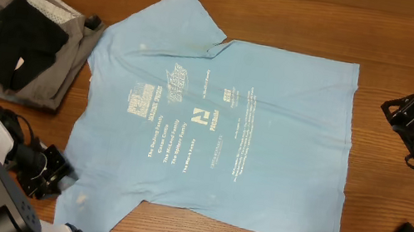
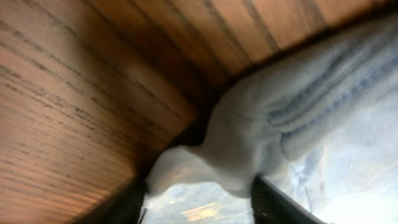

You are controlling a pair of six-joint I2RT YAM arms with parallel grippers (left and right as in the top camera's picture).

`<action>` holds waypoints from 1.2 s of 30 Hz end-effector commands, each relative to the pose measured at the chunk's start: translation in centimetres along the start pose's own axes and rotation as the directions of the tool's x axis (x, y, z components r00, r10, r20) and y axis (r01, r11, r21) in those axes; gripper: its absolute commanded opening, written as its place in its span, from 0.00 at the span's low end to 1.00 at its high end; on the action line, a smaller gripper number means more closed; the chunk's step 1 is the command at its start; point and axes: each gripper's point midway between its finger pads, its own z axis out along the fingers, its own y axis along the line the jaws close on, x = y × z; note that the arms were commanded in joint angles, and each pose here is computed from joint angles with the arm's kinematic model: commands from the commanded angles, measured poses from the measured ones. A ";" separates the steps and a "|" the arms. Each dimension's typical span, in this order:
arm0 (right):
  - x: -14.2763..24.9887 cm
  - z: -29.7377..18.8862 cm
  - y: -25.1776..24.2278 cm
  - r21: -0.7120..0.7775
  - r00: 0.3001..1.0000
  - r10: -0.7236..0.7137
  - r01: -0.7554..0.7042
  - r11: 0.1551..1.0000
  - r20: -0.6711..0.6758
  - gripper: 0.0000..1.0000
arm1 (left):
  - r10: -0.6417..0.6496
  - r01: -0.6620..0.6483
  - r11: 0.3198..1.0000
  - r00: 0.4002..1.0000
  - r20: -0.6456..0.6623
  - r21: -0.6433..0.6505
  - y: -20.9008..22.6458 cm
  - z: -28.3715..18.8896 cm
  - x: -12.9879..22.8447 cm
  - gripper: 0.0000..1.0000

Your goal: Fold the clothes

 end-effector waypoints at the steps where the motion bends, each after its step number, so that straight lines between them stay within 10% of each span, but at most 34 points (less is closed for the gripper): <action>1: -0.3 -0.2 0.2 0.003 1.000 -0.018 0.017 1.000 0.017 0.70 | -0.005 0.007 0.999 0.999 -0.052 0.039 -0.5 1.3 0.1 0.24; 16: 3.3 5.1 -7.3 0.284 0.968 0.202 -0.153 0.947 -0.150 0.74 | 0.138 -0.143 0.975 0.990 0.040 0.171 -4.5 -6.9 -1.7 0.11; 36: 20.6 12.1 -17.8 0.607 0.638 0.704 -0.437 0.664 -0.311 0.76 | 0.176 -0.189 0.960 0.981 0.082 0.204 -5.3 -8.1 -1.9 0.18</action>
